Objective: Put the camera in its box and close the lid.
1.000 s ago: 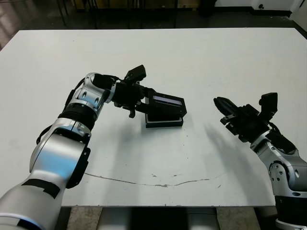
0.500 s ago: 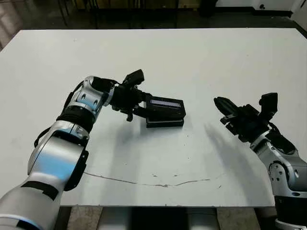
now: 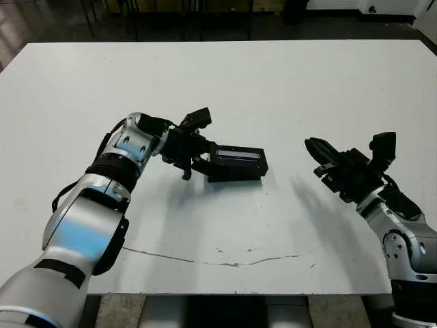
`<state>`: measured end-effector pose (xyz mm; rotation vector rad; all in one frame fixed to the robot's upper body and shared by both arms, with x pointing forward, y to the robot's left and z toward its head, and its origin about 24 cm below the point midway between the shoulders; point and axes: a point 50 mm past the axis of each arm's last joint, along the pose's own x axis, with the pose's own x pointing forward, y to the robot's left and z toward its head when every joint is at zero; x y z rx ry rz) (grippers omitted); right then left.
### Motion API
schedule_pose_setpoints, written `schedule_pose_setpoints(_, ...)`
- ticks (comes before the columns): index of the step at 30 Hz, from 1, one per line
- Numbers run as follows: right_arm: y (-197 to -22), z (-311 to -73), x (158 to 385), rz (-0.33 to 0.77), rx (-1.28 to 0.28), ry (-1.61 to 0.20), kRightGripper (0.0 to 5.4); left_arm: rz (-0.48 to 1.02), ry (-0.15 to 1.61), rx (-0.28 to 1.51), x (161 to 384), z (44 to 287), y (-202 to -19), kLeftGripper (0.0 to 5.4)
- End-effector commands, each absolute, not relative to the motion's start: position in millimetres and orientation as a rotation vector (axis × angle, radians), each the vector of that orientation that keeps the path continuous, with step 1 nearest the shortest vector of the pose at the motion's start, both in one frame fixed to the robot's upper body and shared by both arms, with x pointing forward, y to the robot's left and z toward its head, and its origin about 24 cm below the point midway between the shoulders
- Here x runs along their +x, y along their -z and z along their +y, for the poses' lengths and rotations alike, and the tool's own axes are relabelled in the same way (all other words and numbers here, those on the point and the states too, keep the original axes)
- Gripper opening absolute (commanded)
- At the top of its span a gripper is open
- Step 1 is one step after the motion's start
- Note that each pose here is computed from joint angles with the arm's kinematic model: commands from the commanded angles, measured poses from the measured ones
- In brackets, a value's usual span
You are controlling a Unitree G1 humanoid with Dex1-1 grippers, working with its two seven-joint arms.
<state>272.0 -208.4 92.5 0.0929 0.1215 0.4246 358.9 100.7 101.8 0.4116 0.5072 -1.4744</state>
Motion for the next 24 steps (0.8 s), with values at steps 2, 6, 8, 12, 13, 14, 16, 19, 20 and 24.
schedule_pose_setpoints(2, -87.2, -210, 269, 0.146, 0.099, -0.408, 0.00, 0.555, 1.477, 0.413, 355, 103, -91.1, 1.60)
schedule_pose_setpoints(6, -86.9, -211, 268, 0.151, 0.096, -0.405, 0.00, 0.569, 1.465, 0.432, 355, 106, -90.2, 1.60)
schedule_pose_setpoints(8, -86.7, -211, 269, 0.152, 0.101, -0.408, 0.00, 0.573, 1.459, 0.442, 355, 108, -90.1, 1.60)
schedule_pose_setpoints(12, -86.2, -210, 269, 0.150, 0.102, -0.406, 0.00, 0.576, 1.449, 0.460, 356, 113, -90.5, 1.60)
schedule_pose_setpoints(13, -86.1, -209, 269, 0.150, 0.102, -0.406, 0.00, 0.573, 1.449, 0.463, 356, 114, -90.6, 1.60)
schedule_pose_setpoints(14, -86.1, -209, 269, 0.150, 0.102, -0.406, 0.00, 0.574, 1.445, 0.465, 356, 115, -90.6, 1.60)
schedule_pose_setpoints(16, -86.6, -208, 269, 0.153, 0.104, -0.401, 0.00, 0.570, 1.429, 0.492, 356, 118, -91.0, 1.60)
schedule_pose_setpoints(19, -86.7, -208, 269, 0.152, 0.112, -0.402, 0.00, 0.548, 1.417, 0.546, 357, 121, -92.2, 1.60)
schedule_pose_setpoints(20, -86.7, -208, 269, 0.152, 0.110, -0.402, 0.00, 0.542, 1.415, 0.559, 356, 123, -92.3, 1.60)
schedule_pose_setpoints(24, -87.0, -207, 268, 0.151, 0.099, -0.405, 0.00, 0.549, 1.406, 0.595, 356, 127, -92.0, 1.60)
